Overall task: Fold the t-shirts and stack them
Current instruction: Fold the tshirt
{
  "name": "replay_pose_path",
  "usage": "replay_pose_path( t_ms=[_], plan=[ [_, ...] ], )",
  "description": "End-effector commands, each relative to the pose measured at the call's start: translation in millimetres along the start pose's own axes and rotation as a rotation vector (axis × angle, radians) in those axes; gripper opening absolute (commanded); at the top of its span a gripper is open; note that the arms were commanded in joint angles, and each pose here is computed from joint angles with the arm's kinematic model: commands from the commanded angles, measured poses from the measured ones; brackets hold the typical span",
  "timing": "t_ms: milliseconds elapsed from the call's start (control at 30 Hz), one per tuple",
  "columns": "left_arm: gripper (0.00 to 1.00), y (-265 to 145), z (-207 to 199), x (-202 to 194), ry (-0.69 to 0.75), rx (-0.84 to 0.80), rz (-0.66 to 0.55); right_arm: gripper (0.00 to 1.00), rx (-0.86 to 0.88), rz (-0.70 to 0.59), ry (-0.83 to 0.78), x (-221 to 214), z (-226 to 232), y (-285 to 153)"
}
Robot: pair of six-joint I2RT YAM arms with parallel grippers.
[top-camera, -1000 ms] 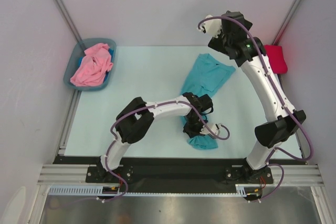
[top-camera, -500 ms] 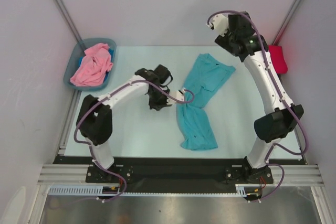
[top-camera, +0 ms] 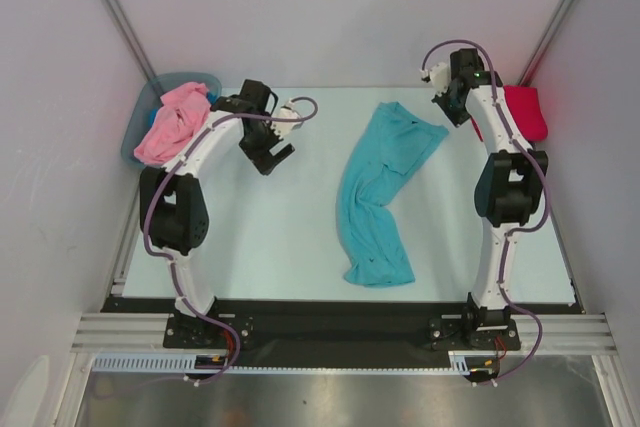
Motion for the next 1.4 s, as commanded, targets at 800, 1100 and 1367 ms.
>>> replay_pose_path(
  t_ms=[800,1100,1367],
  plan=[
    [1.0,-63.7,62.0,22.7,-0.034,0.354,0.003,0.0,0.081,0.046,0.014,-13.5,8.4,109.7],
    [1.0,-70.6,60.7,17.9,-0.018,0.366,0.027,0.0,0.045,0.023,-0.036,-2.0,15.4,131.7],
    [1.0,-75.3,59.8,15.5,-0.028,0.374,0.029,0.0,0.022,-0.007,-0.116,13.7,32.5,147.8]
  ],
)
Point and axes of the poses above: each gripper's point midway between its finger pads, its own y axis out along the fingers, its own z axis along the line the jaws close on, x = y × z, the point moved 5 cm from there along -y, back along the fingers, and after that the axes turned 7 degrees about y, right-handed, at the moved point
